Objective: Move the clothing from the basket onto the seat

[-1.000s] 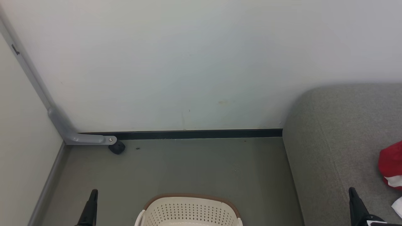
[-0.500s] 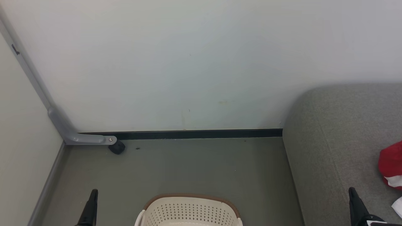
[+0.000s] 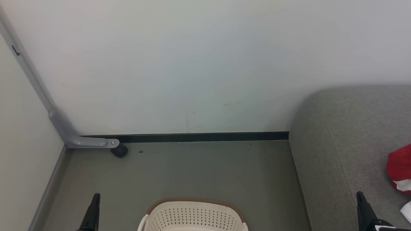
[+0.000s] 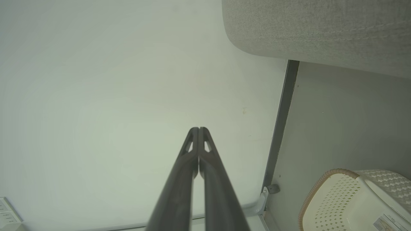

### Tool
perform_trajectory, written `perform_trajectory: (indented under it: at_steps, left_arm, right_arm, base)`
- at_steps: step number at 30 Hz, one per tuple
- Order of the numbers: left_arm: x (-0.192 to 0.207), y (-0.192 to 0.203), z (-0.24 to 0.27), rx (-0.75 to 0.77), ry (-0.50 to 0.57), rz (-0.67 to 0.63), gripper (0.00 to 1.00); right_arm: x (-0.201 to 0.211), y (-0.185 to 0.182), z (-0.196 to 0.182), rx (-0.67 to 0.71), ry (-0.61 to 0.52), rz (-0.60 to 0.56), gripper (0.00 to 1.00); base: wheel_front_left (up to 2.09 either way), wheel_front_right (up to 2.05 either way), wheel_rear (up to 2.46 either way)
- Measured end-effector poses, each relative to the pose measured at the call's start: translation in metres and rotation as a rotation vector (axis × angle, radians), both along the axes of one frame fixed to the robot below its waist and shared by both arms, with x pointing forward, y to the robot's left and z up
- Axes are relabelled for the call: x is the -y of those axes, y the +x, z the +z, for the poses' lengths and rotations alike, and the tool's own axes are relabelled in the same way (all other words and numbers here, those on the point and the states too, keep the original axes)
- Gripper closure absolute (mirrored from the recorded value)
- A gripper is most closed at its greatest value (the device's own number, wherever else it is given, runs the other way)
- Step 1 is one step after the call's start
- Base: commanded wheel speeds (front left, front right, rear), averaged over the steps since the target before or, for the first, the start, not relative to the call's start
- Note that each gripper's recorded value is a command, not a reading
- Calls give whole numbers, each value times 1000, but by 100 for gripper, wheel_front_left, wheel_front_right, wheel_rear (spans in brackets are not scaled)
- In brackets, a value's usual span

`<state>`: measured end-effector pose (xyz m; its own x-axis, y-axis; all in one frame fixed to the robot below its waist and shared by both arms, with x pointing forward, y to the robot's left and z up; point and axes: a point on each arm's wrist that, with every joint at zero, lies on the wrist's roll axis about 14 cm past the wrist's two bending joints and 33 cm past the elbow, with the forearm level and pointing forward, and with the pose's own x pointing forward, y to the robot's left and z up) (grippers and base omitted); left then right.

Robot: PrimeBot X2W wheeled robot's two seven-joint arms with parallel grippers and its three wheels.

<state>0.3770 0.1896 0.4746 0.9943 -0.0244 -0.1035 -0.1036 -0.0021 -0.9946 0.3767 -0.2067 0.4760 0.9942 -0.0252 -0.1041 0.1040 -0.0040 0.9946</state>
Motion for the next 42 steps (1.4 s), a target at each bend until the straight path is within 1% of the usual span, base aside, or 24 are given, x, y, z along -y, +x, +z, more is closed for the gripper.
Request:
perform_trajectory:
  at_steps: [42]
  left_arm:
    - [0, 0, 0, 1, 0, 0, 100]
  right_arm:
    - [0, 0, 0, 0, 1, 0, 100]
  base:
    - [0, 0, 0]
